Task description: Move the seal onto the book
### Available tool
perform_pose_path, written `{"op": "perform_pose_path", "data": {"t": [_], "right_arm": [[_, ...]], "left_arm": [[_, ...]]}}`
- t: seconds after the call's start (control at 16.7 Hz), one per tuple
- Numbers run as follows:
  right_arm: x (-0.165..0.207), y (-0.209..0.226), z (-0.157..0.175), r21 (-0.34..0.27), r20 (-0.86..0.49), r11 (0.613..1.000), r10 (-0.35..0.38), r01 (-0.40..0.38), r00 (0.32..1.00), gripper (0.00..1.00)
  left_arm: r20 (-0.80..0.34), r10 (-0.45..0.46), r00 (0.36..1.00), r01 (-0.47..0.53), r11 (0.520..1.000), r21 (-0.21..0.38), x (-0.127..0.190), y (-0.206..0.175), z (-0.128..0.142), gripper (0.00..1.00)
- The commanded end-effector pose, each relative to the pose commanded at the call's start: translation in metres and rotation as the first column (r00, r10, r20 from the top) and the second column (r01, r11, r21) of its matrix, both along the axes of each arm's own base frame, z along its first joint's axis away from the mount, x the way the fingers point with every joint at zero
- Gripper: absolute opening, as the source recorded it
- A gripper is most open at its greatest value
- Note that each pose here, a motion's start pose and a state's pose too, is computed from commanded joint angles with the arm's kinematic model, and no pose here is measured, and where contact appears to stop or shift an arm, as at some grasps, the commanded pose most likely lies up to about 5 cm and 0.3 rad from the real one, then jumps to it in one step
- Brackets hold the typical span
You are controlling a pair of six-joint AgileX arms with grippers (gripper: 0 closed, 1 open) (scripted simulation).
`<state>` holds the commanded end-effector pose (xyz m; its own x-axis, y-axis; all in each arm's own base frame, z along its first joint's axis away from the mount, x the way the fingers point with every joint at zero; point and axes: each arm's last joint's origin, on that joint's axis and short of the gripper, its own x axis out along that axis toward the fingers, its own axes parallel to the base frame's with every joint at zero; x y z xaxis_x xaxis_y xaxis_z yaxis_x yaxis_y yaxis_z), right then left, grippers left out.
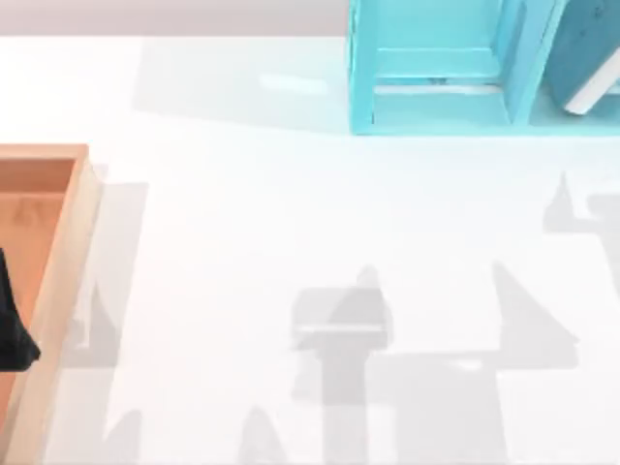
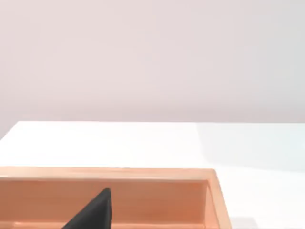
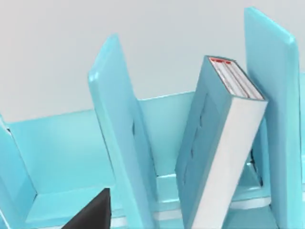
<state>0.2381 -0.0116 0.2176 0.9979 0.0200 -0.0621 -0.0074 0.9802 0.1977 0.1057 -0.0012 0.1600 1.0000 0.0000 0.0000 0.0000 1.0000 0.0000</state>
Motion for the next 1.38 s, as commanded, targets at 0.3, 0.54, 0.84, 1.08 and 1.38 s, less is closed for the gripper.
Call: {"op": "perform_pose_path", "data": {"t": [0.3, 0.54, 0.84, 1.08, 1.38], "right_arm": [[0.08, -0.01, -0.056, 0.099, -0.084, 0.995, 0.013, -0.005, 0.996, 1.0], [0.119, -0.016, -0.103, 0.16, -0.09, 0.987, 0.022, -0.008, 0.996, 1.0], [0.137, -0.019, -0.126, 0.193, -0.058, 0.981, 0.029, -0.017, 0.998, 1.0], [0.137, -0.019, -0.126, 0.193, -0.057, 0.981, 0.029, -0.017, 0.998, 1.0], [0.153, -0.018, -0.129, 0.193, -0.059, 0.981, 0.029, -0.017, 0.998, 1.0]], "left_arm": [[0.0, 0.0, 1.0, 0.0, 1.0, 0.0, 0.0, 0.0, 0.0, 1.0], [0.0, 0.0, 1.0, 0.0, 1.0, 0.0, 0.0, 0.0, 0.0, 1.0], [0.0, 0.0, 1.0, 0.0, 1.0, 0.0, 0.0, 0.0, 0.0, 1.0], [0.0, 0.0, 1.0, 0.0, 1.0, 0.0, 0.0, 0.0, 0.0, 1.0], [0.0, 0.0, 1.0, 0.0, 1.0, 0.0, 0.0, 0.0, 0.0, 1.0]]}}
